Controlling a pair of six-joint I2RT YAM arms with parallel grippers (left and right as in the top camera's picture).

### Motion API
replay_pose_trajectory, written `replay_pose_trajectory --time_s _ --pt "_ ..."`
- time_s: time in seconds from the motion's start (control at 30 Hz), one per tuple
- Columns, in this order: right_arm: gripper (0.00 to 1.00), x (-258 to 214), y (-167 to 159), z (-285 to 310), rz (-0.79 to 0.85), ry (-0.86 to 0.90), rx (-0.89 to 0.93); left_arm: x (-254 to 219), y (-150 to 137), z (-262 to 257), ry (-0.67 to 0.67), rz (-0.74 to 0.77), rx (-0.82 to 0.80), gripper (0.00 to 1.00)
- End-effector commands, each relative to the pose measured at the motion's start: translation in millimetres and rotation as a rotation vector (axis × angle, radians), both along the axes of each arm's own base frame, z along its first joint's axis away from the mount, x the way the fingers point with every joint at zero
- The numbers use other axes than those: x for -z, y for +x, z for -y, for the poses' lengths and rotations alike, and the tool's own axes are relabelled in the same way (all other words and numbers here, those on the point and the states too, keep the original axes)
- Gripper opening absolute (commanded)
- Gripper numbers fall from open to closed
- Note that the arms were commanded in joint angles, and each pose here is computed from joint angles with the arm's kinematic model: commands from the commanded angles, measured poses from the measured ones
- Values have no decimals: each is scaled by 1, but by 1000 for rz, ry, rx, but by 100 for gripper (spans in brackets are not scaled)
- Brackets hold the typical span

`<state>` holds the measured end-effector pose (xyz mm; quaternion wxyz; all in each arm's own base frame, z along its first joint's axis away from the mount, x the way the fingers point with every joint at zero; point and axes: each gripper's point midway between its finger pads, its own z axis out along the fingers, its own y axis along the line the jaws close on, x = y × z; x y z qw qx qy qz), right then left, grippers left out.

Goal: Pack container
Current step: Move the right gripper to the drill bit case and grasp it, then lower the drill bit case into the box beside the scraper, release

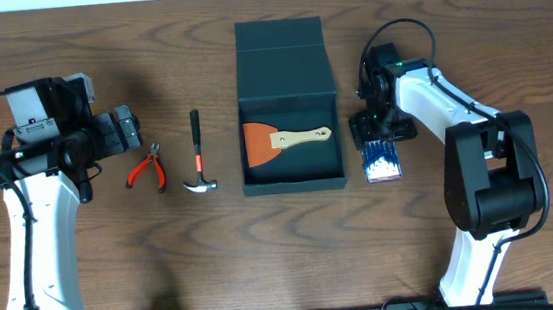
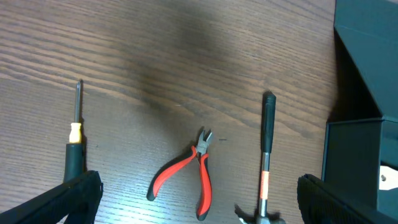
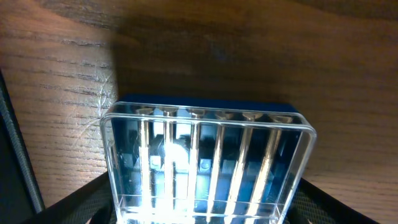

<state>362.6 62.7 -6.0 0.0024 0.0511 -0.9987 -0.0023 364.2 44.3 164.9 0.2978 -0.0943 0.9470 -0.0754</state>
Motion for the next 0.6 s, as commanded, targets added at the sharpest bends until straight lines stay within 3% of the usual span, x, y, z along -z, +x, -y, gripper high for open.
replay_pose_trajectory --time_s 0.0,0.2,0.33,0.57 --pt "75 28 -24 8 -91 -41 -19 -4 4 0 -2 12 10 98" --pt "60 27 -20 11 -74 -60 -4 -4 4 0 -2 12 10 98" --pt "59 11 -8 9 -33 -48 43 -4 4 0 -2 12 10 98" --pt "47 -108 39 -6 228 18 14 -4 4 0 -2 12 10 98"
